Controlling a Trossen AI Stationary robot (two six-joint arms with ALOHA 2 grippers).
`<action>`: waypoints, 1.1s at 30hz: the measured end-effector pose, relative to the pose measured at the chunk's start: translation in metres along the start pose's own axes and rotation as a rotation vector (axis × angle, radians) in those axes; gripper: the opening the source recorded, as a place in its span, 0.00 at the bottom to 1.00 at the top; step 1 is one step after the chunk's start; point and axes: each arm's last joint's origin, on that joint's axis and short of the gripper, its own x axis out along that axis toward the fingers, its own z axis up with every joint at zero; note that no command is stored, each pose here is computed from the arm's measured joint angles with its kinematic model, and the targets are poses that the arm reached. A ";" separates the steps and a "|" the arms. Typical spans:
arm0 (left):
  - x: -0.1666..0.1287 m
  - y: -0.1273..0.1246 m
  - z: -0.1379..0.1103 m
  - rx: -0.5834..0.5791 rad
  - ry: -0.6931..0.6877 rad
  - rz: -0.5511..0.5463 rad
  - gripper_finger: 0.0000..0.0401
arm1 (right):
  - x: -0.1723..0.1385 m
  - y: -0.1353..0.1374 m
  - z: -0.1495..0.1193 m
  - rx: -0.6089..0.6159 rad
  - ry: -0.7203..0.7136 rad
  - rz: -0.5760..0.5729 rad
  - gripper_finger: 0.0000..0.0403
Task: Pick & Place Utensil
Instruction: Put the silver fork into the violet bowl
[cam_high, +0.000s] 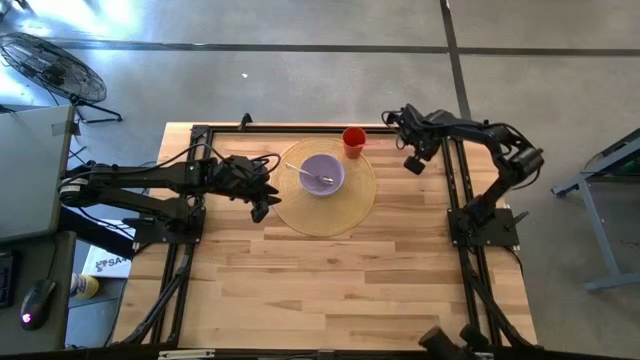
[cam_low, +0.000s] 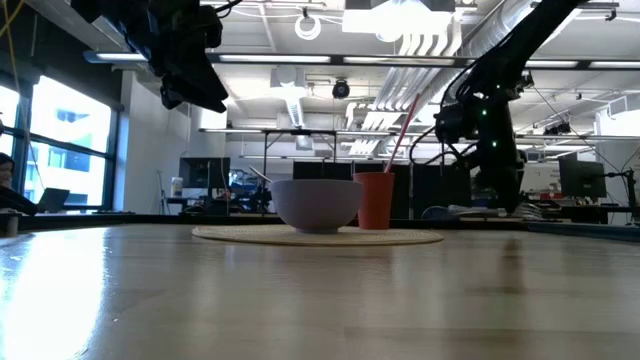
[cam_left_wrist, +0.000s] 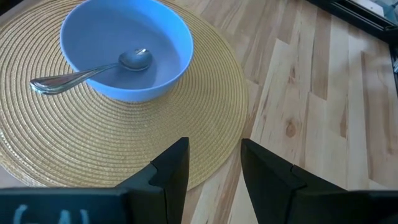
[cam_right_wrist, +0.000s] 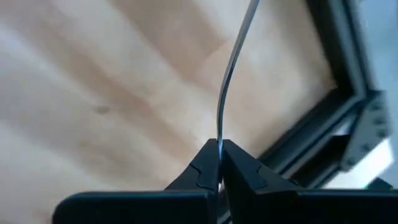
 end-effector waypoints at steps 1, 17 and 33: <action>0.000 0.000 0.000 0.000 0.000 0.000 0.36 | -0.002 0.002 -0.001 0.001 0.003 0.019 0.01; 0.000 0.000 0.000 0.029 0.002 0.007 0.36 | -0.081 0.023 -0.038 0.066 -0.228 0.004 0.00; -0.007 0.007 -0.012 0.078 -0.086 0.053 0.36 | -0.167 0.038 -0.126 0.180 -0.749 -0.025 0.00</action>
